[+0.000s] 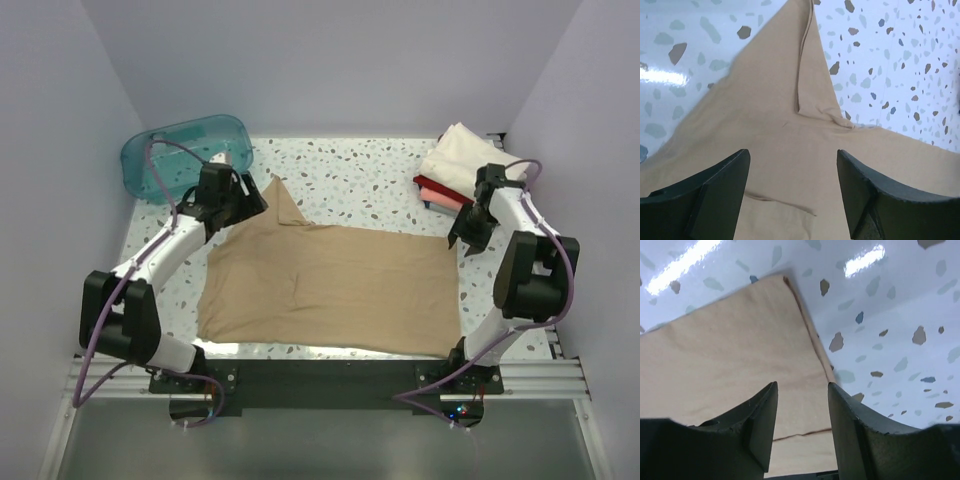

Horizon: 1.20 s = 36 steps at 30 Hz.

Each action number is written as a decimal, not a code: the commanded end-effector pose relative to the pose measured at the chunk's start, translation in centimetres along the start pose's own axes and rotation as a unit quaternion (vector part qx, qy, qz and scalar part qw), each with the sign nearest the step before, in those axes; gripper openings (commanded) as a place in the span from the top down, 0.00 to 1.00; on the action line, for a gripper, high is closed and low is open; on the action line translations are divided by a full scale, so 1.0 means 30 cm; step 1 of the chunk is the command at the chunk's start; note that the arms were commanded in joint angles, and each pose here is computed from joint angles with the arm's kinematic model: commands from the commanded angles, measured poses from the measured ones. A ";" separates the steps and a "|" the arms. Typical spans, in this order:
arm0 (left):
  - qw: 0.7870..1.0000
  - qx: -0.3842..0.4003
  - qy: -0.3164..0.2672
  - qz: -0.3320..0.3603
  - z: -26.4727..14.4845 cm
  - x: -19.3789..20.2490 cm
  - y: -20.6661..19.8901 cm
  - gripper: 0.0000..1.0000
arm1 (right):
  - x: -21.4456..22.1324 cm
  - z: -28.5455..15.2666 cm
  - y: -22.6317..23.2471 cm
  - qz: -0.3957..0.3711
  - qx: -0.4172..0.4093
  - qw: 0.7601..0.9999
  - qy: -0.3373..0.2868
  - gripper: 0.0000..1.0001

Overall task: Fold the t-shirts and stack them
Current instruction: Fold the tshirt

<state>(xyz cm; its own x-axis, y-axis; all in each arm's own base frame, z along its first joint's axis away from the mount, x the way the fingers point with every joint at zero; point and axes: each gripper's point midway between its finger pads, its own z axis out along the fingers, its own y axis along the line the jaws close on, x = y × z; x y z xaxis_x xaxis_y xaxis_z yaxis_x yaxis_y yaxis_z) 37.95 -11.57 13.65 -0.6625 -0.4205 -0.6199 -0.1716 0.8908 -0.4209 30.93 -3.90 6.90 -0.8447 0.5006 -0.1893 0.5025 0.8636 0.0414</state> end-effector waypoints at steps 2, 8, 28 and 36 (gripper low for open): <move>0.998 0.034 -0.038 0.026 0.027 -0.113 -0.102 0.25 | -0.150 0.035 0.005 -0.012 0.010 0.998 -0.065 0.54; 0.999 0.036 -0.031 0.019 0.050 -0.112 -0.119 0.25 | -0.217 0.095 0.032 0.002 -0.004 0.997 -0.083 0.57; 0.997 0.039 -0.030 0.057 0.511 -0.299 -0.169 0.28 | -0.194 0.281 0.060 0.027 -0.010 0.999 -0.043 0.80; 0.996 0.049 -0.063 0.046 0.718 -0.373 -0.168 0.31 | -0.156 0.255 0.052 0.039 -0.008 0.999 -0.034 0.99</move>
<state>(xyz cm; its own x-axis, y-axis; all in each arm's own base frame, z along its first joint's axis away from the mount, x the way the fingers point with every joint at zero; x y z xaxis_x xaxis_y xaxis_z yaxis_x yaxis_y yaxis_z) 58.24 -14.95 5.55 -0.6671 -0.3592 -0.6526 -0.1007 0.9115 -0.3988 37.62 -5.36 1.48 -0.7988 0.5412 -0.2627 0.5409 0.8373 0.0802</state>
